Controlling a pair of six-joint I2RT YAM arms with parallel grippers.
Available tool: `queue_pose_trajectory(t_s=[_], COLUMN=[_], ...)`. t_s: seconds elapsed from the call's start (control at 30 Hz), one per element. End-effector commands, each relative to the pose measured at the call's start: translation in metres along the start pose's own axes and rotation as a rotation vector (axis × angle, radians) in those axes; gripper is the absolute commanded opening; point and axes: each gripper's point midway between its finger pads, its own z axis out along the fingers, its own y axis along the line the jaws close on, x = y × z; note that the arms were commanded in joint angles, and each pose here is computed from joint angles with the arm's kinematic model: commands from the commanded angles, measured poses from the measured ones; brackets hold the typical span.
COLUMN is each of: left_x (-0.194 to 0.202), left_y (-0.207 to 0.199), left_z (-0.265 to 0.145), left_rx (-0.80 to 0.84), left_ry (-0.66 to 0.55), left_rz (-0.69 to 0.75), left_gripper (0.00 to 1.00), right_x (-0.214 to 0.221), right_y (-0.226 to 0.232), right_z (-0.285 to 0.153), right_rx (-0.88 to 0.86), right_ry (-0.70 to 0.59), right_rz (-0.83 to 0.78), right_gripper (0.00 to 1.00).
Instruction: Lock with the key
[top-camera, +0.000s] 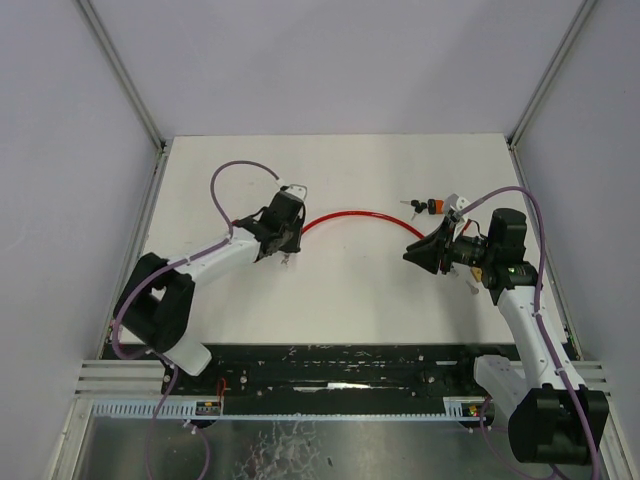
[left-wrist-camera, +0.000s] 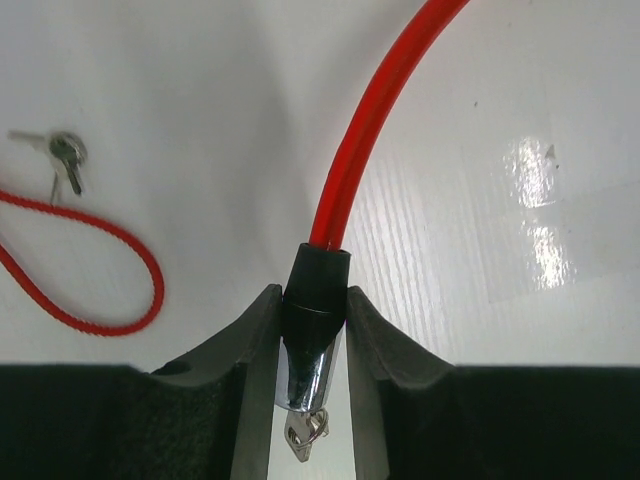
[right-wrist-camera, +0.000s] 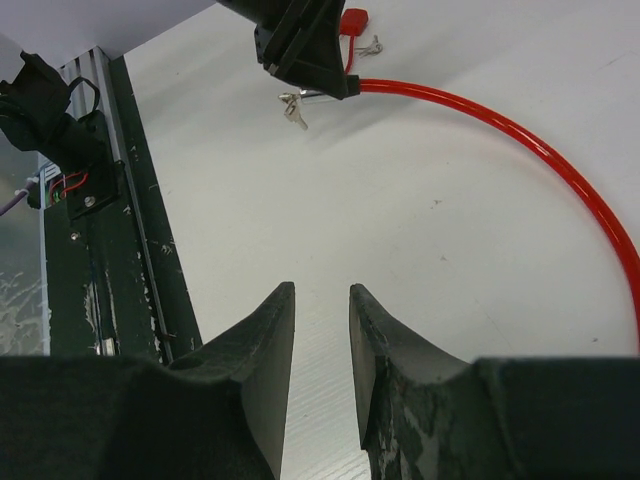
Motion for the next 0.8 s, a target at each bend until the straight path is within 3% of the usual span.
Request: queue_pose_trajectory(t_s=[0.0,0.3,0.63,0.77], left_x=[-0.017,0.028,0.067,0.073], left_y=[-0.016,-0.028,-0.024,-0.025], left_z=[-0.013,-0.013,0.000,0.002], left_rx=[0.064,0.136,0.034,0.037], left_ry=[-0.149,-0.133,-0.094,-0.082], left_rz=[-0.127,-0.240,-0.233,-0.211], left_gripper=[0.00,0.00,0.02,0.25], right_x=[-0.013,-0.009,-0.007,-0.007], right_y=[0.006,0.005,0.004,0.004], right_z=[-0.001,0.000,0.001,0.001], right_rx=[-0.047,-0.052,-0.056,-0.055], right_ry=[-0.029,-0.026,-0.024,-0.022], right_rz=[-0.048,-0.048,-0.042,-0.042], right_gripper=[0.35,0.35,0.35,0.35])
